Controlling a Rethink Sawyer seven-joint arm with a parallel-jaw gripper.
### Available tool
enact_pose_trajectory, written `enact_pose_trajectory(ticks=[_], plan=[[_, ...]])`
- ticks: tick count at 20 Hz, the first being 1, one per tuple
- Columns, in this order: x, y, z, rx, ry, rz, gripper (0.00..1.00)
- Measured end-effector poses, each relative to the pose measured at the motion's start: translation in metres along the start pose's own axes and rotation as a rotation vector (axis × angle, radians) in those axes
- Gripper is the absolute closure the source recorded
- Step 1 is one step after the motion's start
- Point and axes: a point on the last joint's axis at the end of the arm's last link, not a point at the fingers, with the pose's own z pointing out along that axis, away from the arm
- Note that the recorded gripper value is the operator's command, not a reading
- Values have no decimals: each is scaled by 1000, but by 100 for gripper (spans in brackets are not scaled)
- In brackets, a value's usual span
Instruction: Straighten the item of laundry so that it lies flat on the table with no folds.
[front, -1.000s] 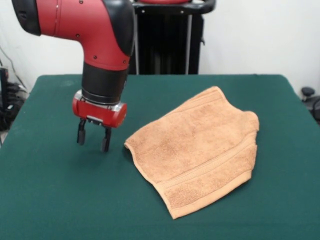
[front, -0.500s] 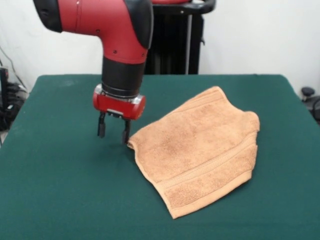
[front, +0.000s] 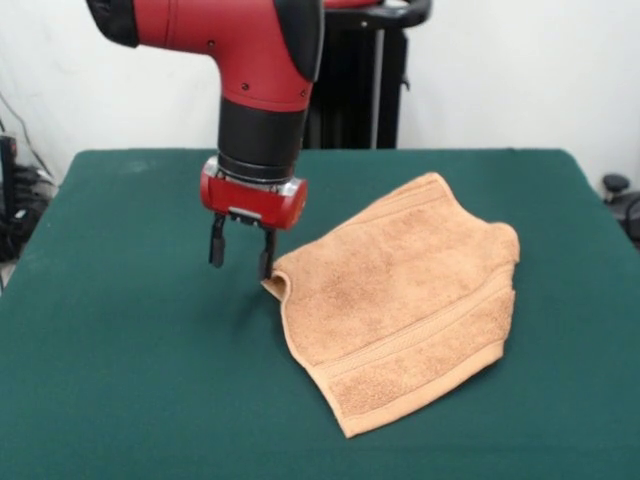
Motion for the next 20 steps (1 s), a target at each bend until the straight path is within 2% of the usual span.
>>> enact_pose_trajectory(ticks=[14, 20], plan=[[-2, 12, -5, -5, -9, -13, 0], [-7, 6, -11, 6, -10, -4, 0]])
